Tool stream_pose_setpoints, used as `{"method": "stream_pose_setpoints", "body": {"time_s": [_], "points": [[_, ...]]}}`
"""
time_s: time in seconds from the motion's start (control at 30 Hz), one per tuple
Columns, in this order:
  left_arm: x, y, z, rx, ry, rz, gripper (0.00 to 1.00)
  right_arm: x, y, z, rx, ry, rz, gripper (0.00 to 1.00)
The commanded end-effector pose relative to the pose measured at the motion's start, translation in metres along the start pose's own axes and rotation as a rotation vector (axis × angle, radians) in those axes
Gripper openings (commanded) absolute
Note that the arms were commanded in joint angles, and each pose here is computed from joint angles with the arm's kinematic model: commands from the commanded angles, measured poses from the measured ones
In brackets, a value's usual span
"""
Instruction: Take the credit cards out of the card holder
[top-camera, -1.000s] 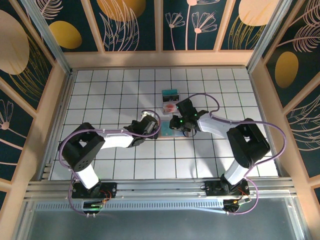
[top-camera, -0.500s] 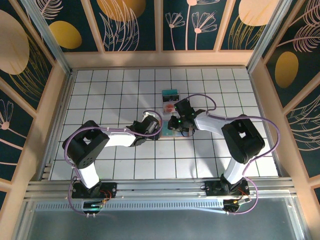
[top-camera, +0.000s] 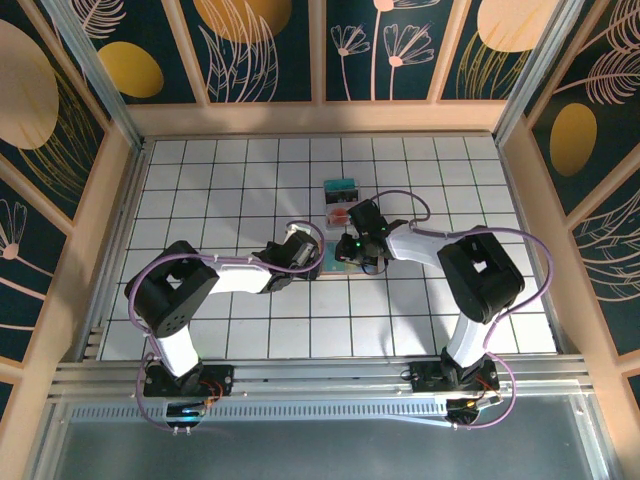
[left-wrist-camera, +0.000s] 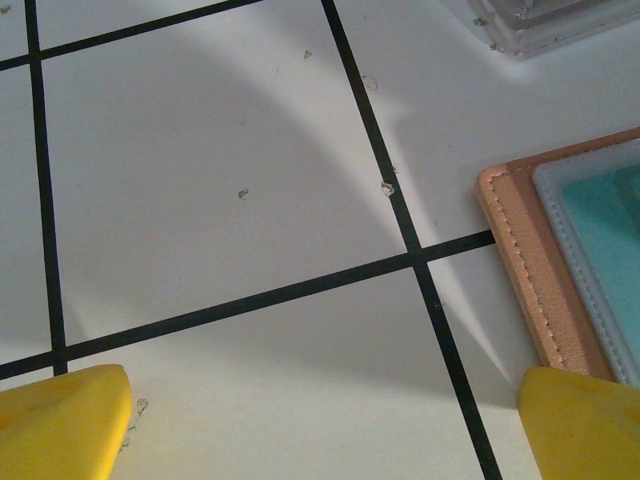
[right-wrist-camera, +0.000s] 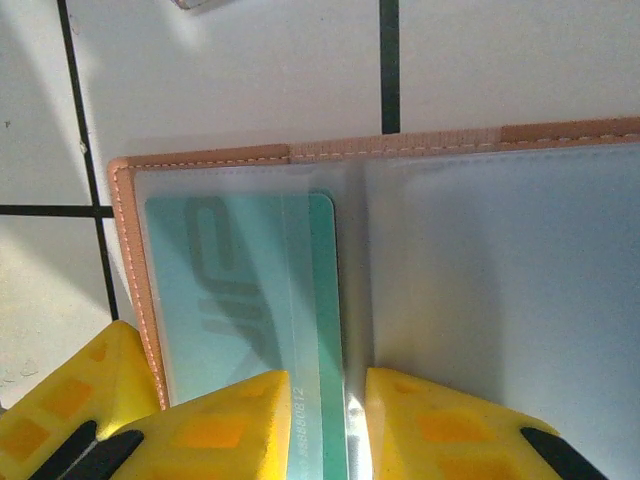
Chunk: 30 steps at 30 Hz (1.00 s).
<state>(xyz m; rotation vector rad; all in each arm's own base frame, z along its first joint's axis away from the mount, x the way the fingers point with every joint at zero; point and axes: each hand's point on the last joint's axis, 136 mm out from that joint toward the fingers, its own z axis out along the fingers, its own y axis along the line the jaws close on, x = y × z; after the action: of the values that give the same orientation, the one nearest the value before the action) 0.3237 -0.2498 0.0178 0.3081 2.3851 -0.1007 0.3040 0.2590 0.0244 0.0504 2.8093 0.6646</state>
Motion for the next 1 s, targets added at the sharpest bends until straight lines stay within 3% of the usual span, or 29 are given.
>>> {"method": "stream_pose_setpoints", "body": {"time_s": [0.0,0.53,0.97], "points": [[0.001,-0.001,0.002,-0.011,0.011,-0.002,0.99,0.001,-0.002,0.008,0.008,0.014,-0.013,0.28],[0.009,0.001,0.003,-0.014,0.033,0.006,0.99,-0.007,0.034,-0.017,-0.247,-0.018,-0.011,0.28],[0.009,0.004,0.001,-0.022,0.03,0.0,0.99,-0.002,0.015,-0.01,-0.166,-0.019,0.007,0.28]]}}
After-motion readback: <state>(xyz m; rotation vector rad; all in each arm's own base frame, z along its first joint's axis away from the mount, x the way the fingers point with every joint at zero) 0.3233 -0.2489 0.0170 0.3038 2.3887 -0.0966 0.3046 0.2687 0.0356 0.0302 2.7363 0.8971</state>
